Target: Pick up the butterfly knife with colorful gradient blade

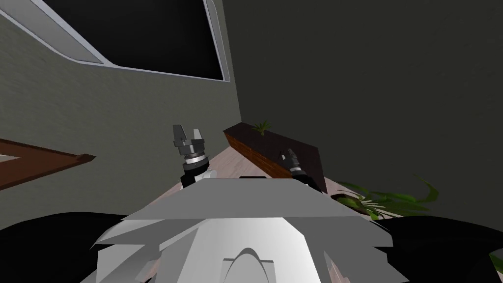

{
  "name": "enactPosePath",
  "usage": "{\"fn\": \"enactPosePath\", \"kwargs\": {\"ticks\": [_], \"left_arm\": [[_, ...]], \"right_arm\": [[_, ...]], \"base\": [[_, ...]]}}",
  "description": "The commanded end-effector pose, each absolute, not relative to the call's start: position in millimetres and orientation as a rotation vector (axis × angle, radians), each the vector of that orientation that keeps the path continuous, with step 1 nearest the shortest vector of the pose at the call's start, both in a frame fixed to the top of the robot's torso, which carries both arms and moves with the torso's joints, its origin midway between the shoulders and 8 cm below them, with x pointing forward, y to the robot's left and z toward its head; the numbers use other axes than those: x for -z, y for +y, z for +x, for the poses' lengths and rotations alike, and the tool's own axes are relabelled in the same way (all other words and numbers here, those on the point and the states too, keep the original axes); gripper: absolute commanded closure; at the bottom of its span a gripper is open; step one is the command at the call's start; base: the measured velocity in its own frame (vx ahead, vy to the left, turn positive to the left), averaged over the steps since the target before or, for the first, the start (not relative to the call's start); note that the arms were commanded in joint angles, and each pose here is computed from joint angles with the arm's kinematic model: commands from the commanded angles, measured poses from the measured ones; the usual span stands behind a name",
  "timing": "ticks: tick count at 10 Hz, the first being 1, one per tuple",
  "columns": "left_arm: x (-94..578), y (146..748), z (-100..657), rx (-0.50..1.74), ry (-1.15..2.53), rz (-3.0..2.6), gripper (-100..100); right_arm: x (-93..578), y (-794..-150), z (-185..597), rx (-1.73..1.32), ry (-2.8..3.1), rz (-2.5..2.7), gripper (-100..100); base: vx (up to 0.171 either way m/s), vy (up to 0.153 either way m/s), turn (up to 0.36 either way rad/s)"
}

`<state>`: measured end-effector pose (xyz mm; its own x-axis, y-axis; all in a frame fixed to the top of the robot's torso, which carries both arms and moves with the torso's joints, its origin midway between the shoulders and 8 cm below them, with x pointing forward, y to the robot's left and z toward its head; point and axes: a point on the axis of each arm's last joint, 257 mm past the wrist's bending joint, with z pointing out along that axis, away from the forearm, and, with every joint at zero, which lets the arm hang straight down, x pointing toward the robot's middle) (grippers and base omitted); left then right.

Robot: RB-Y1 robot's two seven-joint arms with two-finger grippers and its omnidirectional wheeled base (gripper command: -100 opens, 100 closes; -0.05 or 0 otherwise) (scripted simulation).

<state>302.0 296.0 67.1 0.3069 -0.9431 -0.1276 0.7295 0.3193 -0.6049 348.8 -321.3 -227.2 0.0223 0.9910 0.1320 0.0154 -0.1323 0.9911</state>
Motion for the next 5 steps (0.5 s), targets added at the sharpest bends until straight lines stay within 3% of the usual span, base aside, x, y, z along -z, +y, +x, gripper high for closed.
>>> {"fn": "enactPosePath", "kwargs": {"ticks": [1,2,4,5], "left_arm": [[-67.1,296.0,302.0,1.165,0.515,-0.486,0],[-67.2,296.0,302.0,1.165,0.515,-0.486,0],[-67.2,296.0,302.0,1.165,0.515,-0.486,0],[-67.2,296.0,302.0,1.165,0.515,-0.486,0]], "right_arm": [[256.6,-322.1,339.1,-1.248,1.205,1.401,-100],[256.6,-322.1,339.1,-1.248,1.205,1.401,-100],[309.2,-327.6,316.0,-1.177,1.319,1.528,-100],[309.2,-327.6,316.0,-1.177,1.319,1.528,-100]], "base": [[-0.042,-0.046,0.384],[-0.036,-0.049,0.276],[-0.052,-0.057,0.489],[-0.050,-0.059,0.291]]}}
